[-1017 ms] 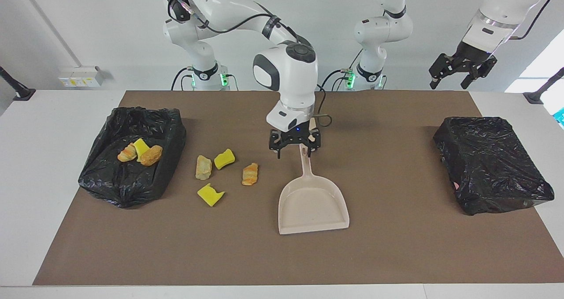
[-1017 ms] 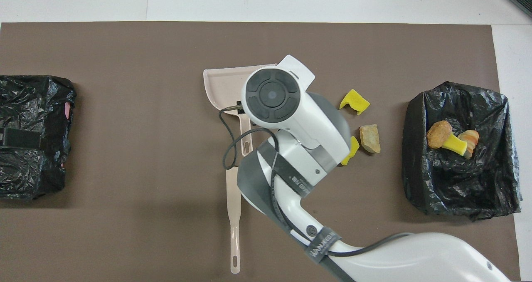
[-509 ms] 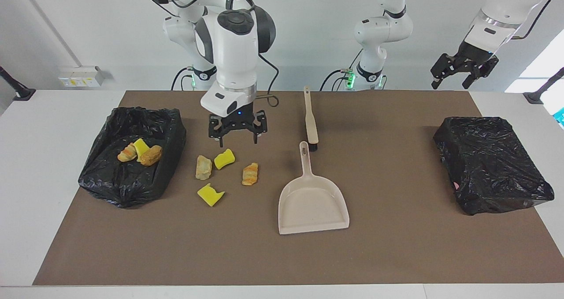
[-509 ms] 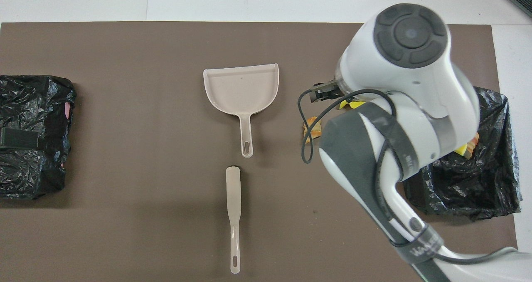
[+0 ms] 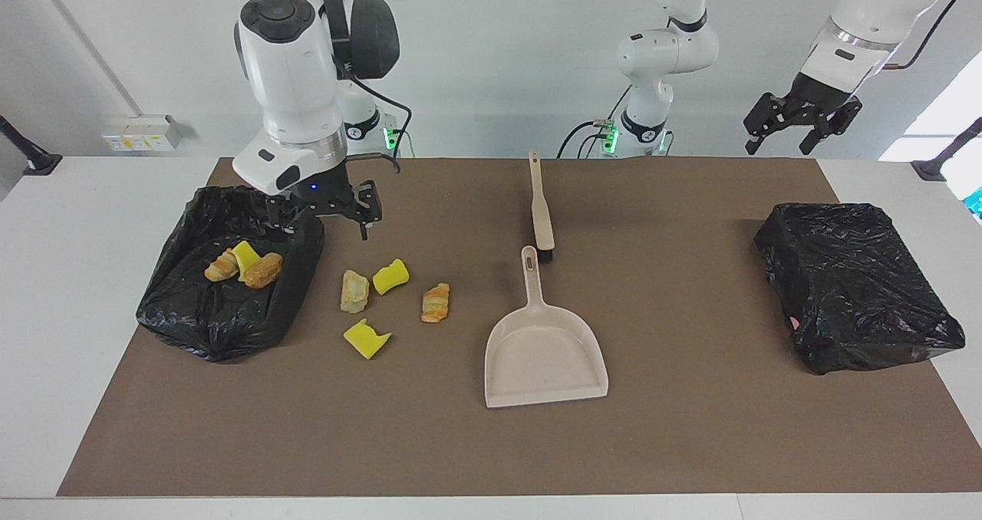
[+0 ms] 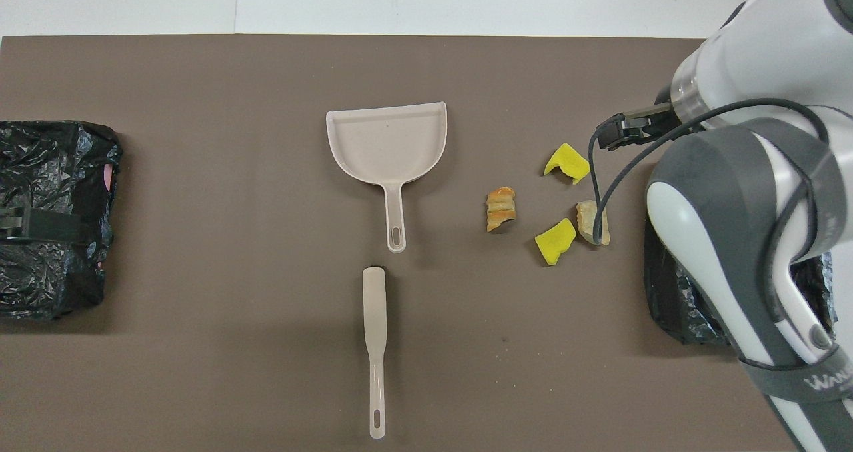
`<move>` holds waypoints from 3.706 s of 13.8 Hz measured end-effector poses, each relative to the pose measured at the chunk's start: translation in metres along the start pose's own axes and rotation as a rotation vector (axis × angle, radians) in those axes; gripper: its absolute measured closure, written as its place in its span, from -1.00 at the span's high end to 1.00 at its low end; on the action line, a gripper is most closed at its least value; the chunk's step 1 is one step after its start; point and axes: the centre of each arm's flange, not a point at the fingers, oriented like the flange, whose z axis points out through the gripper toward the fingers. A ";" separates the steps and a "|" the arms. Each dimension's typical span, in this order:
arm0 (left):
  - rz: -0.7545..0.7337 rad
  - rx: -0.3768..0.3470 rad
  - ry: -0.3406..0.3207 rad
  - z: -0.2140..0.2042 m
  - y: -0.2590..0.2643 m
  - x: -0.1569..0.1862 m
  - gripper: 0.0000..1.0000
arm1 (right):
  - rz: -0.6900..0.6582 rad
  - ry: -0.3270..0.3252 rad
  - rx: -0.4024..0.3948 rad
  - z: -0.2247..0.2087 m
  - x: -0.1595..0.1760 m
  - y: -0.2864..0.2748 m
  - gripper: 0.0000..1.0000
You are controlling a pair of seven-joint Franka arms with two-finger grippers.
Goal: Sweep and dump trash in bin
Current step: 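Release the dustpan and withdraw the right gripper while the left gripper approaches, then grasp the dustpan handle with the left gripper, then pull the dustpan with the left gripper while the right gripper grasps the brush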
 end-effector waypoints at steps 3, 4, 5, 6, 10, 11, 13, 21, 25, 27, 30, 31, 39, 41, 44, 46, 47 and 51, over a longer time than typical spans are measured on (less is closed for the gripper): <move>0.022 -0.005 0.033 0.025 0.079 0.012 1.00 | 0.043 0.028 0.018 -0.029 -0.012 0.020 1.00; -0.007 -0.017 0.054 0.041 0.103 0.022 1.00 | 0.054 0.022 0.024 -0.035 -0.017 0.025 1.00; -0.039 -0.033 0.072 0.061 0.126 0.034 1.00 | 0.062 0.011 0.023 -0.038 -0.021 0.029 1.00; -0.062 -0.049 0.088 0.079 0.145 0.045 1.00 | 0.069 0.001 0.022 -0.038 -0.023 0.033 1.00; -0.102 -0.086 0.104 0.126 0.191 0.066 1.00 | 0.089 -0.015 0.029 -0.032 -0.024 0.057 1.00; -0.106 -0.094 0.106 0.137 0.203 0.068 1.00 | 0.090 -0.023 0.030 -0.031 -0.025 0.068 1.00; -0.106 -0.106 0.097 0.166 0.233 0.071 1.00 | 0.121 -0.041 0.050 -0.028 -0.029 0.094 1.00; -0.040 -0.106 0.016 0.269 0.308 0.064 1.00 | 0.206 -0.090 0.085 -0.043 -0.065 0.122 1.00; 0.008 -0.074 -0.022 0.316 0.331 0.056 1.00 | 0.210 -0.070 0.086 -0.042 -0.068 0.116 1.00; 0.008 -0.070 -0.010 0.313 0.328 0.060 1.00 | 0.203 -0.071 0.086 -0.041 -0.067 0.112 1.00; 0.028 -0.042 0.025 0.306 0.324 0.067 1.00 | 0.201 -0.082 0.086 -0.037 -0.069 0.111 1.00; 0.031 -0.038 0.028 0.306 0.324 0.067 1.00 | 0.200 -0.085 0.086 -0.036 -0.070 0.110 1.00; 0.033 -0.040 0.042 0.300 0.325 0.071 -0.34 | 0.156 -0.089 0.105 -0.030 -0.067 0.077 1.00; 0.031 -0.040 0.045 0.298 0.323 0.072 -0.35 | 0.155 -0.090 0.106 -0.029 -0.067 0.074 1.00; 0.105 -0.026 0.059 0.295 0.319 0.075 -0.35 | 0.144 -0.116 0.132 -0.019 -0.069 0.064 1.00; 0.206 -0.016 0.066 0.290 0.301 0.084 -0.35 | 0.125 -0.156 0.196 -0.005 -0.072 0.039 1.00; 0.249 -0.009 0.064 0.285 0.288 0.090 -0.35 | 0.111 -0.168 0.214 0.002 -0.073 0.026 1.00; 0.389 0.026 0.023 0.256 0.219 0.107 -0.35 | 0.050 -0.189 0.260 0.036 -0.084 -0.044 1.00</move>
